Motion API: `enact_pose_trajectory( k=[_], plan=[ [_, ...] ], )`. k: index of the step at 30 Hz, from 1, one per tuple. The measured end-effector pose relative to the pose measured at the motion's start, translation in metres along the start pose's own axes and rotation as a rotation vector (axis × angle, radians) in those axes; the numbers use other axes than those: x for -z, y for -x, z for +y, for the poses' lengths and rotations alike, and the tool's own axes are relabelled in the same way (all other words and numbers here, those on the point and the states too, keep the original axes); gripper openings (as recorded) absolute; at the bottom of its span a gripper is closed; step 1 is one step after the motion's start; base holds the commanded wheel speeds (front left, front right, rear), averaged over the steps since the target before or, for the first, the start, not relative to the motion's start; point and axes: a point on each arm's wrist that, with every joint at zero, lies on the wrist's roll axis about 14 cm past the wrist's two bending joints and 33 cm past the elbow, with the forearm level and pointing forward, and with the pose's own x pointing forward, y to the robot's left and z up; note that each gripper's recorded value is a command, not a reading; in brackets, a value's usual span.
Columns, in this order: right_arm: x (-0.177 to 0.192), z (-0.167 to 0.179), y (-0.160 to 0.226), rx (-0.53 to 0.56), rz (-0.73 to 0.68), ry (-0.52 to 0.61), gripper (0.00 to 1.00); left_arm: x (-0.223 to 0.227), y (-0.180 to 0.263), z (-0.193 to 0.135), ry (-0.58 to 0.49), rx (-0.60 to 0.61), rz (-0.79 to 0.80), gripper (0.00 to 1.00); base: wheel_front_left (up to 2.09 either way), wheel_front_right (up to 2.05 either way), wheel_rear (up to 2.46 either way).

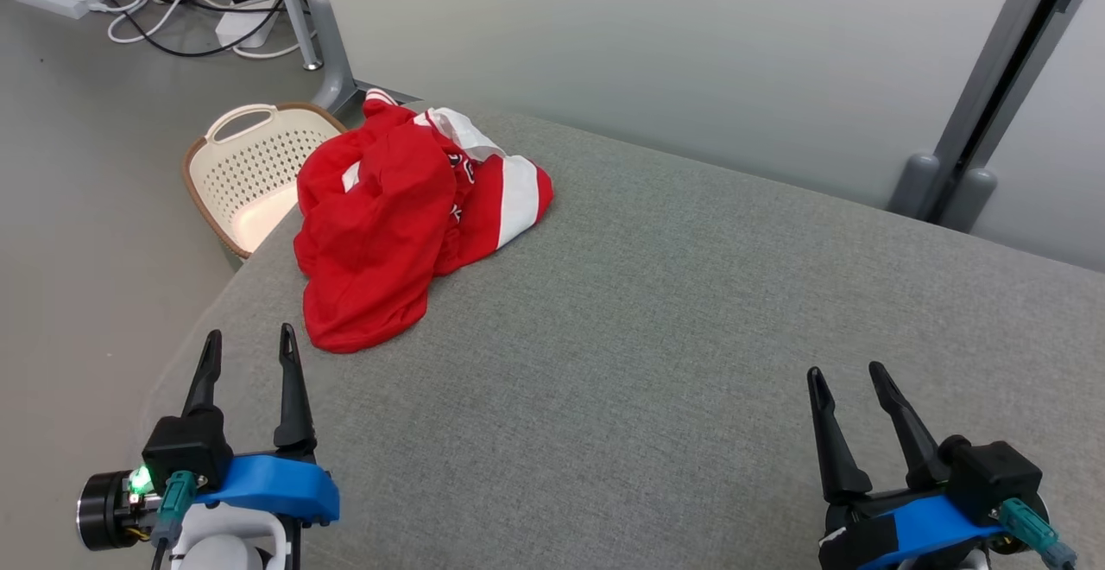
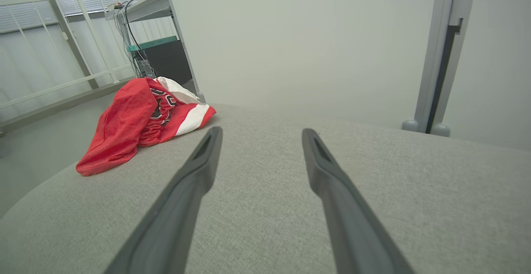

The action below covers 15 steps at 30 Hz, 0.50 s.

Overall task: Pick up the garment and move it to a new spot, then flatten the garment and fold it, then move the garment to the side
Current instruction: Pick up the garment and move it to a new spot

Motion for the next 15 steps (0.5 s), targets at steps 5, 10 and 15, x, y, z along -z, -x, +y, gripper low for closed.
enact_pose_trajectory(
  k=[5,10,15],
  plan=[
    [0.0035,0.0054,-0.0047,-0.019,0.008,-0.005,1.0,0.0023,0.0038,0.0078,0.0,-0.022,0.009,1.0,0.0,0.0,0.0],
    [0.0039,0.008,-0.0079,-0.028,0.008,-0.006,1.0,0.0032,0.0051,0.0104,0.0,-0.032,0.012,1.0,0.0,0.0,0.0],
    [0.0066,0.0067,-0.0095,-0.027,0.013,-0.011,1.0,0.0051,0.0003,0.0069,-0.004,-0.025,0.02,1.0,0.0,0.0,0.0]
  ],
)
